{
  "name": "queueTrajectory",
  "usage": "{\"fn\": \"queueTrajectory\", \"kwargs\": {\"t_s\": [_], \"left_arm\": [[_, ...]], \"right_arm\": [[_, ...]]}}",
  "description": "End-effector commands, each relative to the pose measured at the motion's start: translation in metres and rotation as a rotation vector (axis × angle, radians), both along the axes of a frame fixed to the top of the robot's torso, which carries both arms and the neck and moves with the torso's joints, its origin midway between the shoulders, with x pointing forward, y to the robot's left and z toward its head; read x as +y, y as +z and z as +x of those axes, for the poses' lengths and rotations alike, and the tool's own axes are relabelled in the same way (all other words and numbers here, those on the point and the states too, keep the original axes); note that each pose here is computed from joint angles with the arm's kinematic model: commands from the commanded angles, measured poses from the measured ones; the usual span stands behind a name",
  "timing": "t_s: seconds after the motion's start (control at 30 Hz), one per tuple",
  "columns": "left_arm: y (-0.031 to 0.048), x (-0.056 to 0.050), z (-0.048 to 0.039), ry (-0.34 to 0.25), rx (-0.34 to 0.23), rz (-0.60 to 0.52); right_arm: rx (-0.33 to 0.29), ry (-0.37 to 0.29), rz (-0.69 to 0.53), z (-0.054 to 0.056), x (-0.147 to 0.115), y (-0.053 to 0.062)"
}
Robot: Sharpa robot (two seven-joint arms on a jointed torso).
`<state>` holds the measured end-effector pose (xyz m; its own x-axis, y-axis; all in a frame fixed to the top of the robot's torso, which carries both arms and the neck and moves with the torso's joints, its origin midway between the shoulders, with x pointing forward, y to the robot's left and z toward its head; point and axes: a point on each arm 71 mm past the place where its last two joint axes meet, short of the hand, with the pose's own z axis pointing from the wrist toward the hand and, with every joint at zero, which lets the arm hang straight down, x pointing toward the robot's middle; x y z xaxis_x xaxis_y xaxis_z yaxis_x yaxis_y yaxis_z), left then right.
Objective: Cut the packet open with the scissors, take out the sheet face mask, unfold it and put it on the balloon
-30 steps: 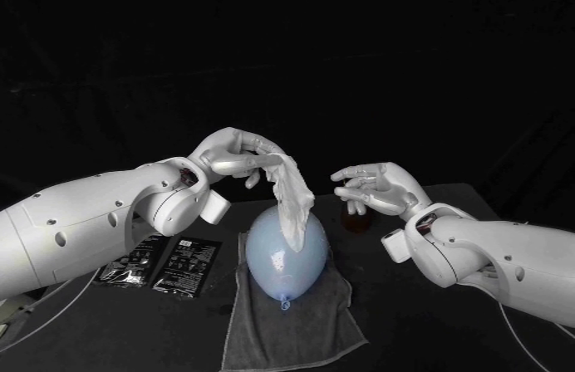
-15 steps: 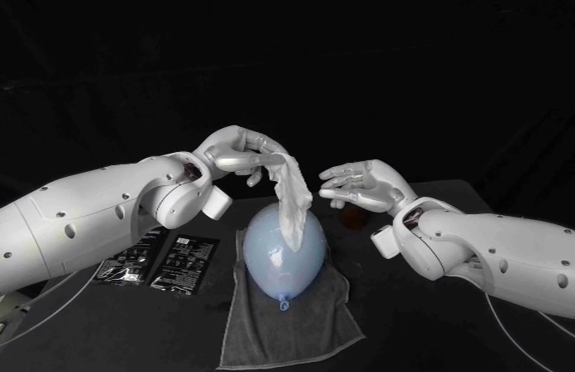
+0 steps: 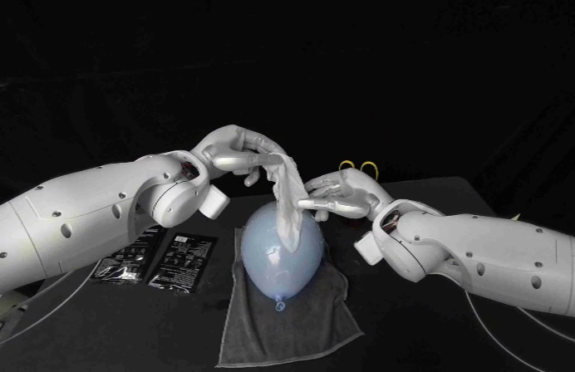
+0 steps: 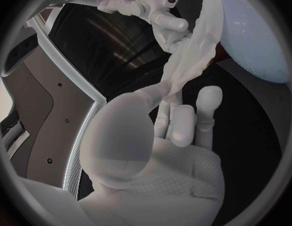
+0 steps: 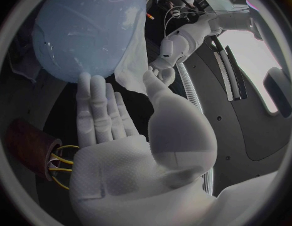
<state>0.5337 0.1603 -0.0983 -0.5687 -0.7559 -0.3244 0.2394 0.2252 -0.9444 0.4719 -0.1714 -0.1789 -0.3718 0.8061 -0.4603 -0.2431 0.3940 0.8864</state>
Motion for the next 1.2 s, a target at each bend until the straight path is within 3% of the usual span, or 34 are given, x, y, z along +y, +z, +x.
{"fn": "queueTrajectory", "kwargs": {"t_s": [0.03, 0.4, 0.77, 1.2], "left_arm": [[0.0016, -0.002, -0.0007, -0.019, -0.001, 0.0], [0.0023, -0.003, -0.0011, -0.018, 0.0, -0.016], [0.0024, 0.002, 0.0013, 0.003, -0.003, -0.018], [0.0013, 0.012, 0.0067, 0.039, -0.002, -0.011]], "right_arm": [[0.003, 0.006, -0.075, 0.001, 0.007, -0.004], [-0.002, -0.013, -0.107, 0.01, 0.017, -0.009], [-0.043, 0.012, -0.085, 0.003, 0.018, -0.004], [0.034, 0.029, 0.03, -0.008, 0.005, -0.002]]}}
